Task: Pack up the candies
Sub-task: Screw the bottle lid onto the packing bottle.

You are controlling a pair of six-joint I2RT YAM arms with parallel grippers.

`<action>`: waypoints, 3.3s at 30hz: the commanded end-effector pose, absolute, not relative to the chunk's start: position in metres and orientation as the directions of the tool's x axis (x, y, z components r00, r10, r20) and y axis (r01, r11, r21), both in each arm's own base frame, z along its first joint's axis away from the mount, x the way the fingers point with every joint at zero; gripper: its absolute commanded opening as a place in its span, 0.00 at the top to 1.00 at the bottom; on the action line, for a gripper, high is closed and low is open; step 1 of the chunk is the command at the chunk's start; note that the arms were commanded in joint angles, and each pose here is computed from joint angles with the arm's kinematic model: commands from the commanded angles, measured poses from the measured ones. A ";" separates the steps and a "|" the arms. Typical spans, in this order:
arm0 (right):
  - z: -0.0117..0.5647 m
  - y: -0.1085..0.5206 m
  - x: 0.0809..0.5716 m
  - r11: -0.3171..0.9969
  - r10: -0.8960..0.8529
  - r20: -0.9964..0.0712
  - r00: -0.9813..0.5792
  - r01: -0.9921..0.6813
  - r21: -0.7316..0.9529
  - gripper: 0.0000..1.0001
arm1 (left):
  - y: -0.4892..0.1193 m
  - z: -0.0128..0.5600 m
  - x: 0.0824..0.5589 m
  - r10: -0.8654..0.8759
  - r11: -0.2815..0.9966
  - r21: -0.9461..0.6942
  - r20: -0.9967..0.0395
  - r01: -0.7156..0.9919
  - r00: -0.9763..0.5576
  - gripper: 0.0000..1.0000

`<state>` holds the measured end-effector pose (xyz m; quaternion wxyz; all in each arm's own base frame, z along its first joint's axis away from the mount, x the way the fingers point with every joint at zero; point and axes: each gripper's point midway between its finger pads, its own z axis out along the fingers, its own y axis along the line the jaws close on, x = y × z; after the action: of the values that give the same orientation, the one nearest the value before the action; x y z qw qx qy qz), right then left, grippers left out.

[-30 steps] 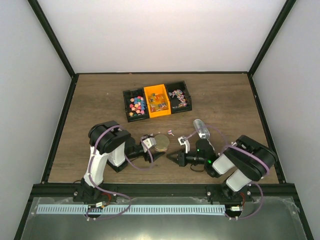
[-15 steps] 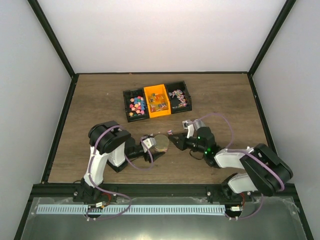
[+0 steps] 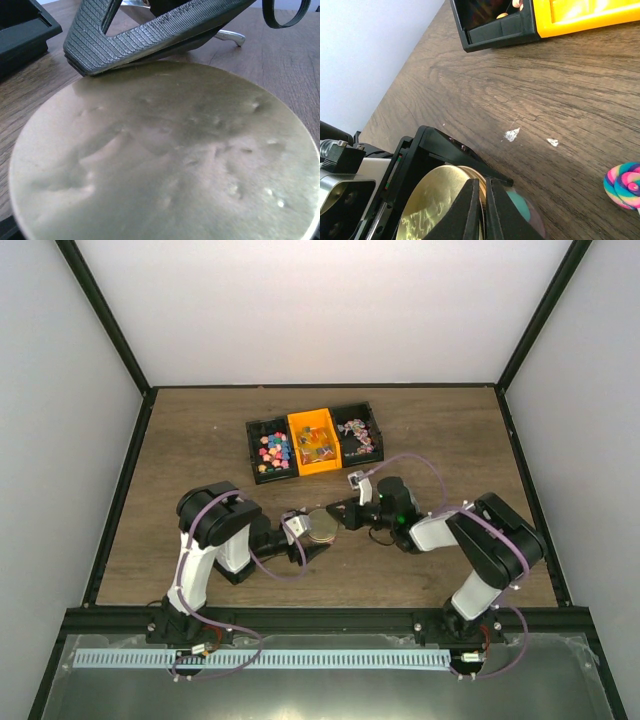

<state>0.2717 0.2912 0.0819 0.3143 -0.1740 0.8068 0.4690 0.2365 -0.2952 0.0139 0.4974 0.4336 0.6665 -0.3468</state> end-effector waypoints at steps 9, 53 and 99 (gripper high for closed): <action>0.066 0.290 0.220 0.359 -0.050 -0.588 -0.807 -0.564 0.744 0.99 | -0.276 0.012 0.238 0.149 0.480 -0.116 -0.966 0.869 -0.212 0.14; 0.090 0.279 0.280 0.566 0.088 -0.703 -0.706 -0.545 0.619 0.84 | -0.275 0.011 0.233 0.163 0.458 -0.109 -0.965 0.882 -0.204 0.14; 0.057 0.293 0.109 0.139 -0.144 -0.497 -0.856 -0.515 0.846 0.99 | -0.269 0.014 0.247 0.120 0.526 -0.148 -0.962 0.838 -0.245 0.15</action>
<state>0.1726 0.2873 0.0640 0.2647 -0.1540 0.7557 0.5789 0.2387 -0.2871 0.0143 0.4971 0.4187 0.6791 -0.3412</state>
